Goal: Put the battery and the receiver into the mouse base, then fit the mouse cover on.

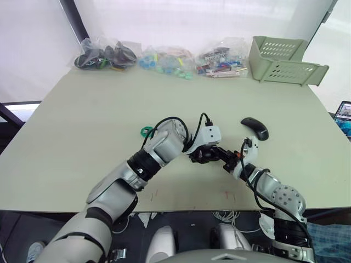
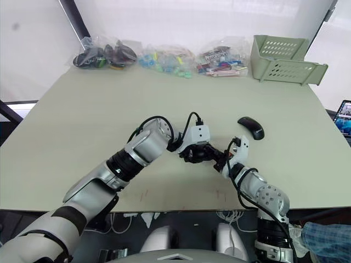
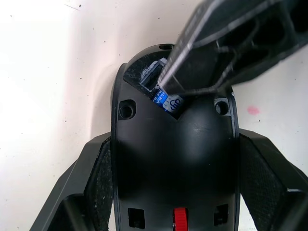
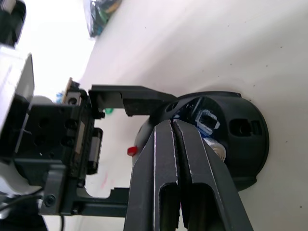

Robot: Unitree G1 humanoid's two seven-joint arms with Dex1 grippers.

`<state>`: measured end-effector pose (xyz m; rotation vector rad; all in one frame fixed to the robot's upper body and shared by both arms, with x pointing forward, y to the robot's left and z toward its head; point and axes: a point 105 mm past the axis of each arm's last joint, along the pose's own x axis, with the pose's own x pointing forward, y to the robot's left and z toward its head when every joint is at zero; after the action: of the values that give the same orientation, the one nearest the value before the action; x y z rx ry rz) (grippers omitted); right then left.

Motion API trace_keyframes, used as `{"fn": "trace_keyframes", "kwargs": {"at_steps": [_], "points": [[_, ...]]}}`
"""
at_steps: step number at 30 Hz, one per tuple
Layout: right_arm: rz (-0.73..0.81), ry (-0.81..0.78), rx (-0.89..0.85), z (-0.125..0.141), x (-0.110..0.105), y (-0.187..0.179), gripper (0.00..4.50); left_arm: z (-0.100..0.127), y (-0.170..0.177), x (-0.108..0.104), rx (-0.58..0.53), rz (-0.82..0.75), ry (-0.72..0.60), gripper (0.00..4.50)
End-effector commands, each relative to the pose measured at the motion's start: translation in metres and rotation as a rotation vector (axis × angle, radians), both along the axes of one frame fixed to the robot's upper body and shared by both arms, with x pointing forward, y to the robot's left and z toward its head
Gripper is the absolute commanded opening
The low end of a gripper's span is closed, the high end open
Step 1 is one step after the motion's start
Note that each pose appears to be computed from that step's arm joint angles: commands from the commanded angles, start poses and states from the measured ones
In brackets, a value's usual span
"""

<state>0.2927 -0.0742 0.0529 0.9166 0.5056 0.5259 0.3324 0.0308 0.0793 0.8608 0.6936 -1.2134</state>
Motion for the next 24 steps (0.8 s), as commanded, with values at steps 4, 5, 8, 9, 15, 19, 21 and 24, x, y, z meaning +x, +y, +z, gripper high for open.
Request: {"fn": "trace_keyframes", "kwargs": {"at_steps": [4, 5, 8, 9, 15, 19, 21, 24], "points": [[-0.076, 0.648, -0.206, -0.149, -0.069, -0.027, 0.08, -0.007, -0.001, -0.008, 0.007, -0.026, 0.041, 2.96], [-0.070, 0.615, -0.210, -0.143, -0.063, -0.029, 0.08, -0.007, -0.001, -0.008, 0.006, -0.027, 0.041, 2.96], [-0.029, 0.499, -0.216, -0.122, -0.047, -0.029, 0.08, -0.007, -0.001, -0.007, 0.006, -0.028, 0.040, 2.96], [-0.026, 0.488, -0.195, -0.117, -0.044, -0.028, 0.08, -0.007, -0.001, -0.007, 0.007, -0.029, 0.039, 2.96], [0.029, 0.436, -0.257, -0.110, -0.043, -0.031, 0.08, -0.008, -0.003, -0.007, 0.002, -0.031, 0.039, 2.96], [0.099, 0.289, -0.388, -0.104, -0.041, -0.021, 0.08, -0.008, -0.003, -0.007, -0.001, -0.026, 0.043, 2.96], [0.147, 0.274, -0.446, -0.111, -0.047, -0.015, 0.08, -0.008, -0.002, -0.008, -0.001, -0.024, 0.045, 2.96], [0.187, 0.281, -0.515, -0.126, -0.056, -0.015, 0.08, -0.008, -0.002, -0.008, -0.002, -0.023, 0.047, 2.96]]}}
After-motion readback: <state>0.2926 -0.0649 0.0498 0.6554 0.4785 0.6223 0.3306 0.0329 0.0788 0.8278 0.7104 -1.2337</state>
